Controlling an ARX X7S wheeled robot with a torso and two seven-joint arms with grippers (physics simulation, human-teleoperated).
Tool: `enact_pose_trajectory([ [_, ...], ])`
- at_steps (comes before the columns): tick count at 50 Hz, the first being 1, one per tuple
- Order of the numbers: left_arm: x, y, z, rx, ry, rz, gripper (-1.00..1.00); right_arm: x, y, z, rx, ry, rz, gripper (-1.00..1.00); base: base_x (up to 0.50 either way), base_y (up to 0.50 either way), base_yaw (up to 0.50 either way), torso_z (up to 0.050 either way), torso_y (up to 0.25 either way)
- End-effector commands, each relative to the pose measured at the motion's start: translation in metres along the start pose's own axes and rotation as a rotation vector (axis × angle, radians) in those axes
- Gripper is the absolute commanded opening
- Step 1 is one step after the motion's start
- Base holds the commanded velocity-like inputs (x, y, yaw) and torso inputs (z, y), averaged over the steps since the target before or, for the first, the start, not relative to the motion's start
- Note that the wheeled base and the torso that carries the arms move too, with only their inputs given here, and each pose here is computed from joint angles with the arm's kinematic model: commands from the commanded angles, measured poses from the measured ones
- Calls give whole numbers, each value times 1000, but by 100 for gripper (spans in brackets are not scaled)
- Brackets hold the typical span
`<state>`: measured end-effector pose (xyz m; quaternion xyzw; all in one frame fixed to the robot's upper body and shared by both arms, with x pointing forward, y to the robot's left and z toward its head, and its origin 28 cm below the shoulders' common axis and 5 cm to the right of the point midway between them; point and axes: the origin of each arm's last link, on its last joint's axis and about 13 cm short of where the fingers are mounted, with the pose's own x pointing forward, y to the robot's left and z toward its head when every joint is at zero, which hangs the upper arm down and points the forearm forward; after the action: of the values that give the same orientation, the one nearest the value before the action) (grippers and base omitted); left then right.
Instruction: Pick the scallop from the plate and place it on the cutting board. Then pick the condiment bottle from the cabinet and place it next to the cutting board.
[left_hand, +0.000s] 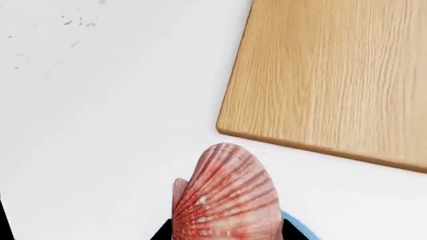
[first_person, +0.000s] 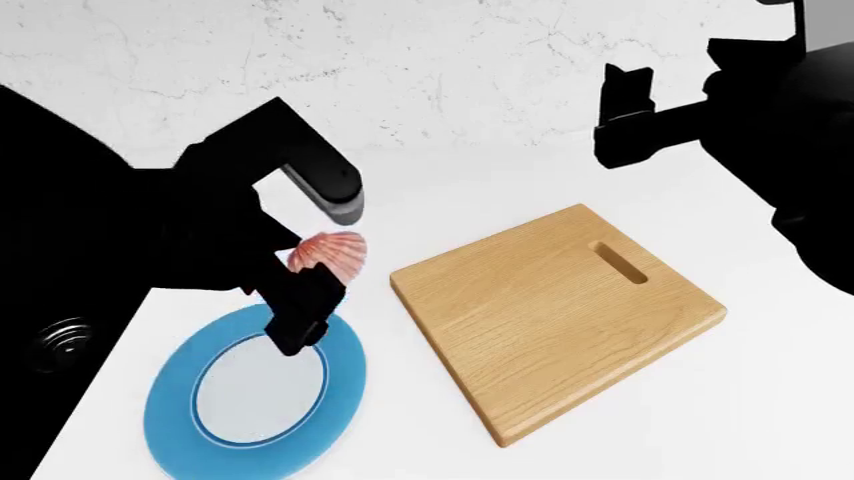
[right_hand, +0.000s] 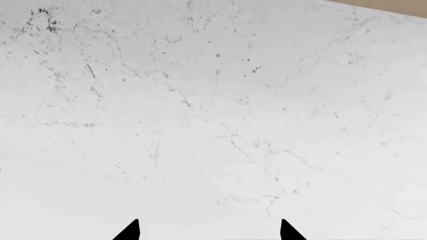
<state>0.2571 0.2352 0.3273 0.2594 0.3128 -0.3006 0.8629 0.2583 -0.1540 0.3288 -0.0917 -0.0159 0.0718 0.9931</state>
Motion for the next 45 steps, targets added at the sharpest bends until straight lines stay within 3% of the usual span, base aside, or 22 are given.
enact_pose_trajectory([
  [1, 16, -5, 29, 50, -50, -21, -100, -6, -7, 2, -8, -4, -27, 100, 0, 0, 0, 0, 0],
  [11, 50, -12, 49, 101, -79, -70, -100, -12, -12, 5, -13, -11, -44, 100, 0, 0, 0, 0, 0],
  [22, 83, -34, 62, 159, -74, -112, -100, -15, -13, 6, -13, -9, -48, 100, 0, 0, 0, 0, 0],
  [45, 139, -61, 66, 152, -65, -136, -100, -16, -13, 6, -15, -5, -45, 100, 0, 0, 0, 0, 0],
])
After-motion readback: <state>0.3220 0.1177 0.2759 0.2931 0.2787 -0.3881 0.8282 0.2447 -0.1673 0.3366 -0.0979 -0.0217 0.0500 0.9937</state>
